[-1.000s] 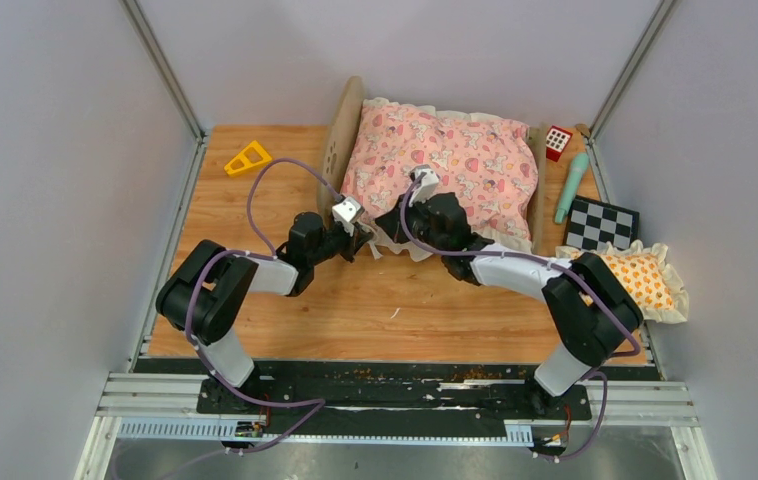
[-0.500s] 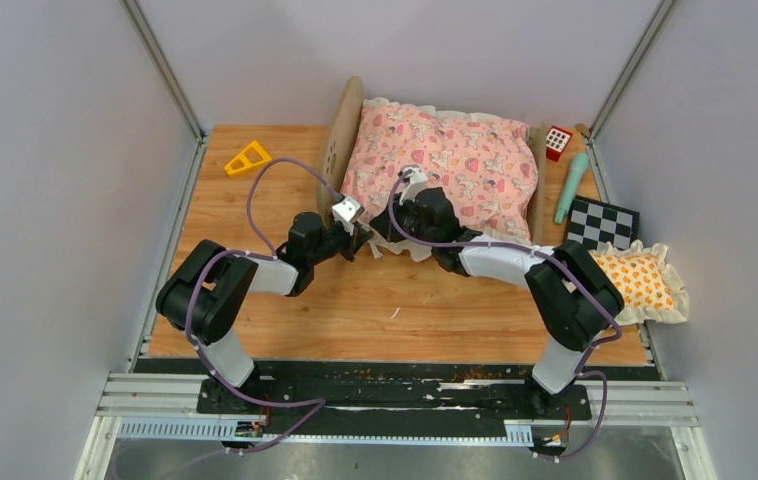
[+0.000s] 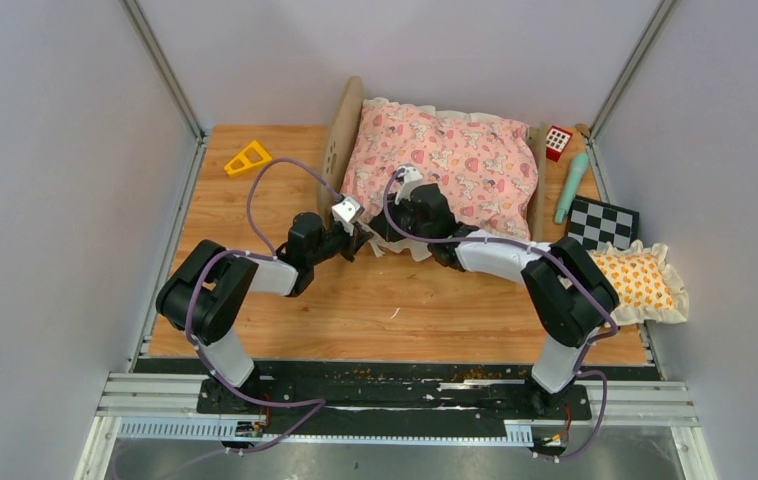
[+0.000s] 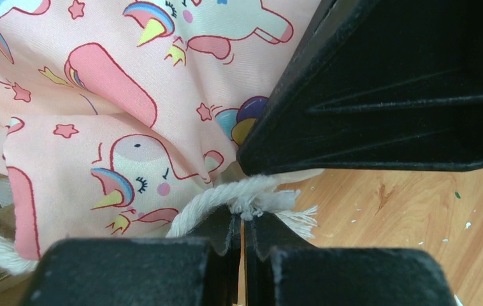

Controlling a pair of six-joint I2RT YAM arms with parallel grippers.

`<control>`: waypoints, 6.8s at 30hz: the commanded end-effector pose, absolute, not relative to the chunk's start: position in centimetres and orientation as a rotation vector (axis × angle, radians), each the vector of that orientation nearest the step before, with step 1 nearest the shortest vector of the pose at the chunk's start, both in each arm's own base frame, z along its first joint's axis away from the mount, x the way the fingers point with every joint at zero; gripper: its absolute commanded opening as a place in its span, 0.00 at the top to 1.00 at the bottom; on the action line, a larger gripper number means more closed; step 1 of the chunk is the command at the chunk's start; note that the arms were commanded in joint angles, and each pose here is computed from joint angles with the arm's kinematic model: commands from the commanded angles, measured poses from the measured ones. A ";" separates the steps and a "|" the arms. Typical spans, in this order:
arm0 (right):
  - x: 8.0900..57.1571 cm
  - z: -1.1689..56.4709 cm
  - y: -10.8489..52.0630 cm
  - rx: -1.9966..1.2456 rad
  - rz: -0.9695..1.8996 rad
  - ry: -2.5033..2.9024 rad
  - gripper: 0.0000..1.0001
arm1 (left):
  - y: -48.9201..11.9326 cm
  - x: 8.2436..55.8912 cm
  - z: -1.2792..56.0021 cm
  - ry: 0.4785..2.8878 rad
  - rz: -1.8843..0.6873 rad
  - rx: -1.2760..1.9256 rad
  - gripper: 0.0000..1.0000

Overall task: Set up the pet bed
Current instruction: Tie the ropes to the bed frame.

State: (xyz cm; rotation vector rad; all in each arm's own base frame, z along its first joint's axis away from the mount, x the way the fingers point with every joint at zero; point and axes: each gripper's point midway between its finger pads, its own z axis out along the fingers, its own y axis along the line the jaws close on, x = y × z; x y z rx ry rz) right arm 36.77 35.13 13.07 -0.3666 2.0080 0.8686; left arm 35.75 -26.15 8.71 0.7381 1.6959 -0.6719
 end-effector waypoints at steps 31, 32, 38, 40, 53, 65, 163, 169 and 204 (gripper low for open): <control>32.7 16.2 39.1 -0.632 1.319 1.907 1.00 | -26.9 36.2 10.0 1.644 -0.691 0.750 1.00; 32.6 16.3 39.1 -0.634 1.325 1.905 1.00 | -26.9 36.2 10.0 1.644 -0.692 0.751 1.00; 32.9 15.1 38.7 -0.629 1.280 1.946 1.00 | -26.9 36.2 10.2 1.638 -0.693 0.747 1.00; 33.4 14.4 38.3 -0.622 1.221 1.977 1.00 | -26.9 36.2 10.3 1.637 -0.694 0.747 1.00; 33.6 12.5 38.1 -0.639 1.171 2.045 0.68 | -27.2 36.3 10.5 1.630 -0.709 0.749 1.00; 32.0 12.0 39.5 -0.662 1.342 2.098 0.77 | -27.5 36.3 11.2 1.608 -0.722 0.754 1.00; 33.1 19.2 36.4 -0.451 1.232 2.086 0.64 | -26.7 33.1 13.9 1.373 -0.749 0.764 1.00; 33.4 19.3 36.4 -0.440 1.228 2.081 0.67 | -26.8 33.0 13.9 1.373 -0.756 0.767 1.00; 34.8 21.0 33.5 -0.319 1.044 1.997 1.00 | -26.7 33.2 13.5 1.399 -0.760 0.741 0.84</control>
